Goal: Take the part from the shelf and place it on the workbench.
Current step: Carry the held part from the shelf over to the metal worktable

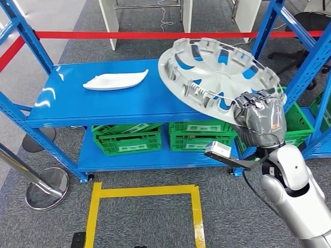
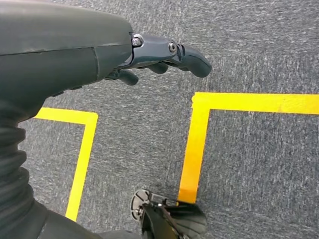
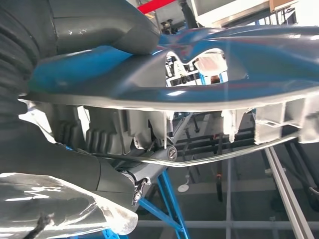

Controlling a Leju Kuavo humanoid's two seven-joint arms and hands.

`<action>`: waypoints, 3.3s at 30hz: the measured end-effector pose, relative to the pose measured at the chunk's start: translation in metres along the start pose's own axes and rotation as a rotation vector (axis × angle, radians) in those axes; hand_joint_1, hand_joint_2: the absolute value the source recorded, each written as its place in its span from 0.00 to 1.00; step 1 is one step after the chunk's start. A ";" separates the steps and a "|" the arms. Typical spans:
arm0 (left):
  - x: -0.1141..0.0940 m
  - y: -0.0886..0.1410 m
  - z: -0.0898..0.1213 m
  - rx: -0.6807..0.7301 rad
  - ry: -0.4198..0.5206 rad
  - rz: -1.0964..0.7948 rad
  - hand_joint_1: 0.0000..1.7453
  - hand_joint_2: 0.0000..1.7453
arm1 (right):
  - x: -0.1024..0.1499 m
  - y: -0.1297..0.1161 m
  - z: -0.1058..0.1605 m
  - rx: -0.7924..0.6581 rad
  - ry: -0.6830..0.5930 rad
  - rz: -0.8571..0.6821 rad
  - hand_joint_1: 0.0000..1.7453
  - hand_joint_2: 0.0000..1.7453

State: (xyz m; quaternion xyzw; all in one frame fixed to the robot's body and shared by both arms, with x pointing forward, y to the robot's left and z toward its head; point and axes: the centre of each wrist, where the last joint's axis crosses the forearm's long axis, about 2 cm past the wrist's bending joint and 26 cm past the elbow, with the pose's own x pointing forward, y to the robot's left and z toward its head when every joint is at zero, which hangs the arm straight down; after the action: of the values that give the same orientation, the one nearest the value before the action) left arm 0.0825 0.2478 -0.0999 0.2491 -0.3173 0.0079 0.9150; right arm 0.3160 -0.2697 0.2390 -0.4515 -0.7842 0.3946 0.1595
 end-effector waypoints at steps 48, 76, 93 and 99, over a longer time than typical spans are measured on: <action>-0.001 -0.005 0.004 0.007 0.018 0.005 0.00 1.00 | -0.022 -0.011 0.028 0.086 0.102 0.000 1.00 1.00; -0.004 -0.007 0.008 -0.001 0.036 0.002 0.00 1.00 | -0.037 -0.021 0.020 0.116 0.133 -0.083 1.00 1.00; -0.009 -0.004 0.008 0.001 0.044 -0.005 0.00 1.00 | -0.036 -0.023 0.026 0.139 0.112 -0.091 1.00 1.00; -0.007 -0.003 0.007 -0.001 0.040 -0.001 0.00 1.00 | -0.036 -0.024 0.026 0.144 0.093 -0.069 1.00 1.00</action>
State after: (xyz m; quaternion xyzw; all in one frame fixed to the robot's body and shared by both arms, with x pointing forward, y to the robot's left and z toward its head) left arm 0.0734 0.2429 -0.1010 0.2484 -0.2987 0.0123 0.9214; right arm 0.3060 -0.3184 0.2445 -0.4294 -0.7606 0.4227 0.2415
